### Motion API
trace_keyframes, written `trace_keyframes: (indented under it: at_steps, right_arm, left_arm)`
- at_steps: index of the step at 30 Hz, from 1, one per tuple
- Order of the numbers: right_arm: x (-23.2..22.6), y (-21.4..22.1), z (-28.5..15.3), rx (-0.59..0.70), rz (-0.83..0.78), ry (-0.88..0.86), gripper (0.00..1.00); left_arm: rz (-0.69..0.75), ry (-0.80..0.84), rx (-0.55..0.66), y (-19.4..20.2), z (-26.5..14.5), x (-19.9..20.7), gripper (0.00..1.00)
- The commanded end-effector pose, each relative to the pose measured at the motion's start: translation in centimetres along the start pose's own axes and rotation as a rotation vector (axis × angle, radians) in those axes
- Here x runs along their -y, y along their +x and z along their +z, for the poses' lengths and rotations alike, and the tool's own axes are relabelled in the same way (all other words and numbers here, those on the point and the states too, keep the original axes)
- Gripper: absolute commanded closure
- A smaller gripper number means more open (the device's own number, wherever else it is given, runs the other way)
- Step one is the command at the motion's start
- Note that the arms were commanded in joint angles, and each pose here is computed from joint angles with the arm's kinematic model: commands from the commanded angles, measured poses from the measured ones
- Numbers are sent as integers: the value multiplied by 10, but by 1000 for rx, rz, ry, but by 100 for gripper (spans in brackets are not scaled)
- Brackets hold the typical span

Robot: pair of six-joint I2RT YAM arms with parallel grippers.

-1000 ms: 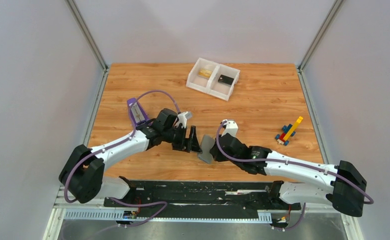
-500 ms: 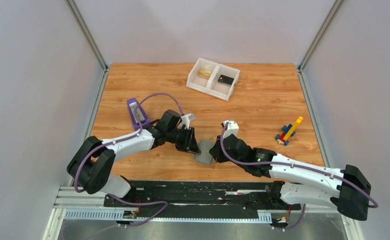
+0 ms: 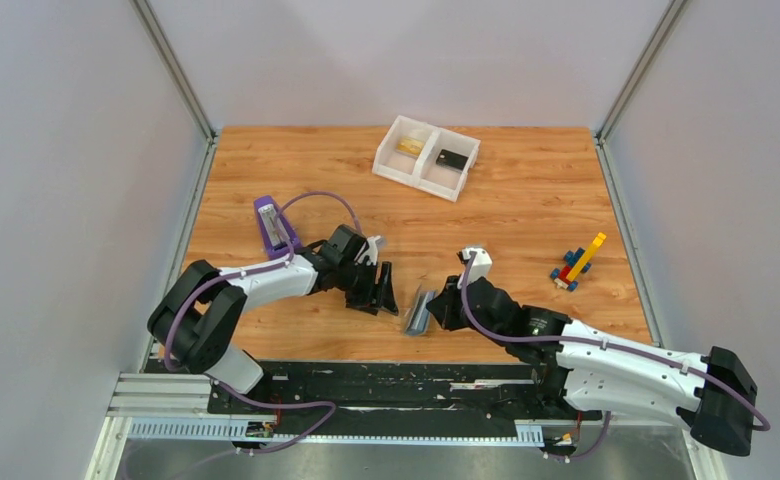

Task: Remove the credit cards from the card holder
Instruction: Open the card holder at the center of the board.

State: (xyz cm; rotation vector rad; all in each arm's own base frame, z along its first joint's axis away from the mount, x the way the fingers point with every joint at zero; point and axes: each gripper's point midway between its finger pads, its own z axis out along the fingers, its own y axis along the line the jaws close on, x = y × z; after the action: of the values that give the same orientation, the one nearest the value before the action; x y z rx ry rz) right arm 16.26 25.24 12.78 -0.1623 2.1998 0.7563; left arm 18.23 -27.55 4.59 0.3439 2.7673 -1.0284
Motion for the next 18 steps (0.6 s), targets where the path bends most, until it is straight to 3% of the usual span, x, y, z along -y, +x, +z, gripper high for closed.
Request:
trace_keyframes:
  at_steps: [1,18]
  right_arm:
    - [-14,-9,2,45,37,-54,100]
    - [-19,-14,1,61,42,-76,100]
  left_arm:
    - [11,-34,19,-10,-2,0,27]
    - [126,117,116,-31,-24,49,10]
